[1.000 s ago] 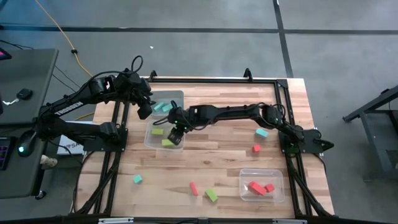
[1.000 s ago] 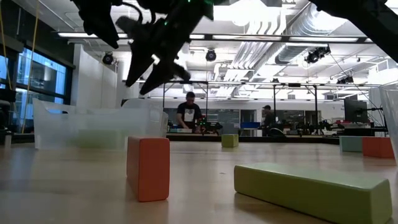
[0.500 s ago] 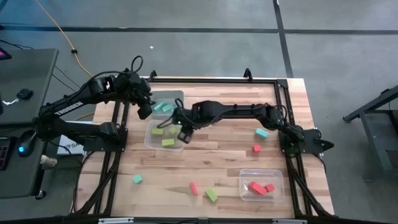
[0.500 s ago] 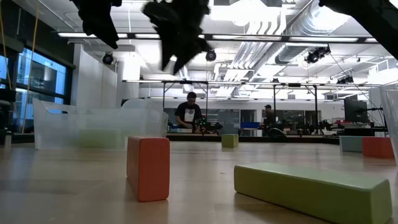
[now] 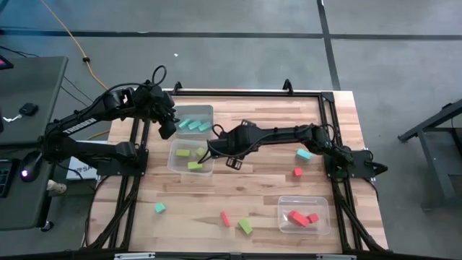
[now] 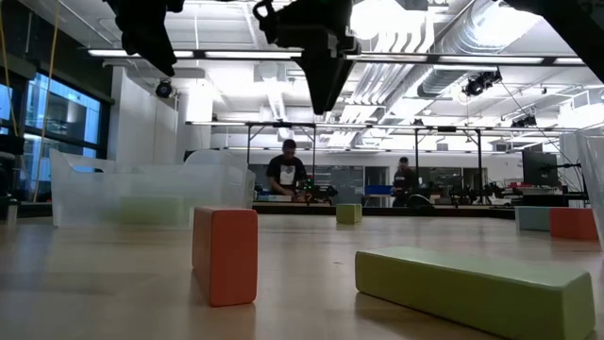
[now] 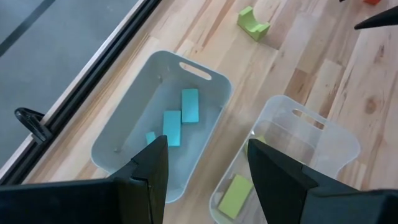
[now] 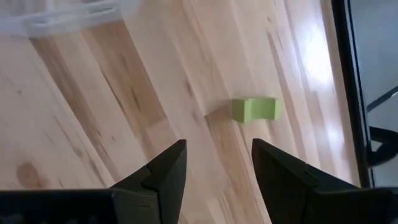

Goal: Sort & place blocks by color
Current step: Put the blue block into the gray bin

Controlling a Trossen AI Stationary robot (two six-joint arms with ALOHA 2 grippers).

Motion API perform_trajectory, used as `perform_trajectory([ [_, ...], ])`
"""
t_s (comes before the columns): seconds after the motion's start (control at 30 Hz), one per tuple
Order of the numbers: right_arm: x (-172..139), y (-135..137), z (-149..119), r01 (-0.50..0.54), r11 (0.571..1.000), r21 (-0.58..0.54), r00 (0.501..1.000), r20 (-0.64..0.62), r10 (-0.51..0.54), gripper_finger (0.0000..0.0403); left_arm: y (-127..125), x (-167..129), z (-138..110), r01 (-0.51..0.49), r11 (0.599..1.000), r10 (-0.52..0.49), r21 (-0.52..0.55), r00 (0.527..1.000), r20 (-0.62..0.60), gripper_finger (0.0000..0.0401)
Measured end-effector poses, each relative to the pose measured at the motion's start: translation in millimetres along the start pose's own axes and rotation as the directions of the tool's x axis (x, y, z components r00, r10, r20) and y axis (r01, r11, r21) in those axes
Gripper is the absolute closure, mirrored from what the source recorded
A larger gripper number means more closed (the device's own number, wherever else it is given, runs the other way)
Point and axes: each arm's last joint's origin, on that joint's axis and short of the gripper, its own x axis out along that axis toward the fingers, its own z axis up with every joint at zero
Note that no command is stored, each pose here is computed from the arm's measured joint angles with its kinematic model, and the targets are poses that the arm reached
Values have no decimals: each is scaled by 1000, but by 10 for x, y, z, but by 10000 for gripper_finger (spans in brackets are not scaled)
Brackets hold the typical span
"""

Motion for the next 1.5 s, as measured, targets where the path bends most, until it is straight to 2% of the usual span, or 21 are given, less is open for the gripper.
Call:
perform_trajectory([
  [0.37,-21,38,-19,13,997,-73,1000,10,-12,231,2,-1,-29,-2,1000,2,3,1000,-30,231],
  [0.47,33,37,-99,27,995,-93,999,-25,-30,231,2,-1,-38,-2,1000,2,18,999,-39,231],
  [0.57,95,-32,-317,55,995,-78,993,-97,-63,231,2,-2,-38,-2,1000,2,19,999,-39,231],
  [0.77,39,-282,-783,98,994,52,982,-169,-88,231,2,-1,-33,-1,1000,2,20,999,-33,231],
  [1.13,-276,-778,-1510,63,971,229,994,-104,-40,231,2,-1,-31,-1,1000,2,20,999,-32,231],
  [1.33,-312,-998,-1882,-54,952,301,995,-62,76,231,2,-1,-31,-1,1000,2,19,1000,-31,231],
  [1.5,-209,-1147,-2168,-194,910,365,974,-37,223,231,2,-1,-31,-1,1000,2,17,1000,-31,231],
])
